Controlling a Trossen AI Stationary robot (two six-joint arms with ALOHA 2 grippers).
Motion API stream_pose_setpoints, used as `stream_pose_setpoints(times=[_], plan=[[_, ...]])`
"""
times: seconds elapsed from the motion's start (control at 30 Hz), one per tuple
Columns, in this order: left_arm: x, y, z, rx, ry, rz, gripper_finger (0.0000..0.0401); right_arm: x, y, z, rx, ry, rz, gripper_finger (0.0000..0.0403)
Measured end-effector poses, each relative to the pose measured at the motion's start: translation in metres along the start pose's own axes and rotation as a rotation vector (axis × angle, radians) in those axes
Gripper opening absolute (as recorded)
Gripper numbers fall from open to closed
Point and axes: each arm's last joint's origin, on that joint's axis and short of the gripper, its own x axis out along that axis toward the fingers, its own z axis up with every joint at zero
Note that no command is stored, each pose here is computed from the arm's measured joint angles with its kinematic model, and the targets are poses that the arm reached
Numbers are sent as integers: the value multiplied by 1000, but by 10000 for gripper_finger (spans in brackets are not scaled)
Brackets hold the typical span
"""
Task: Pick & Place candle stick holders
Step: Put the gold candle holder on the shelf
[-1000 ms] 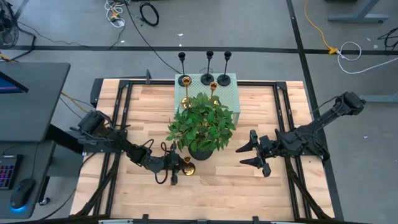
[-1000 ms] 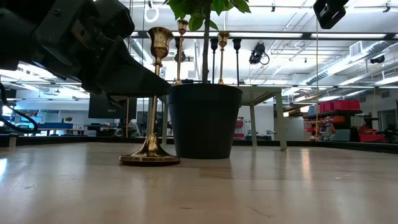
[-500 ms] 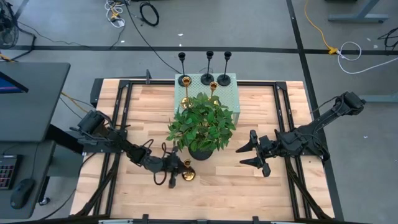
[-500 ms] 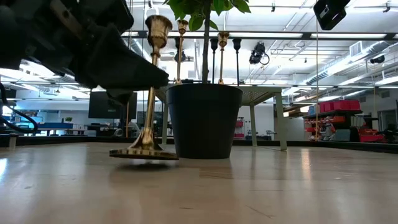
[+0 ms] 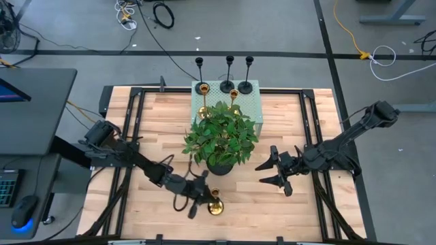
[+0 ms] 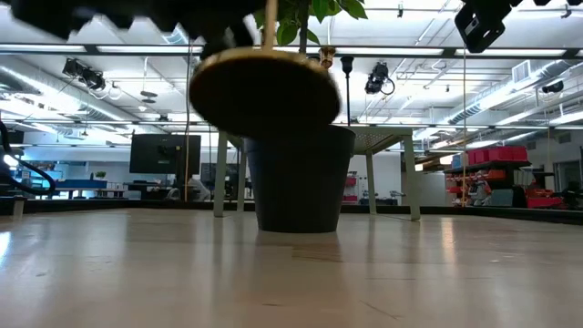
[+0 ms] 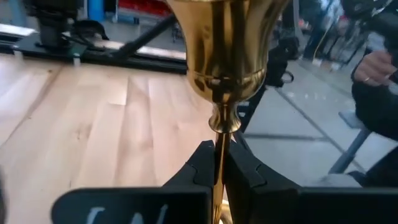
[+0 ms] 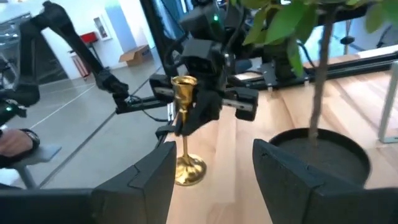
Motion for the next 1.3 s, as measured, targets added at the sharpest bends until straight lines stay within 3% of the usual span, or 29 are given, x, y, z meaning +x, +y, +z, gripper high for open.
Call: stream_pose_setpoints(times=[0.23,0.57,0.87,1.3], plan=[[27,-29,45,70,90,-3,14,10,8,1,17,-52,152,213],[35,-64,106,213,-59,-40,16,29,18,-4,-32,-44,218,213],[37,-64,115,237,-22,-12,15,62,37,9,-97,-41,285,213],[37,-64,116,236,-25,-11,17,114,59,7,-168,31,355,213]])
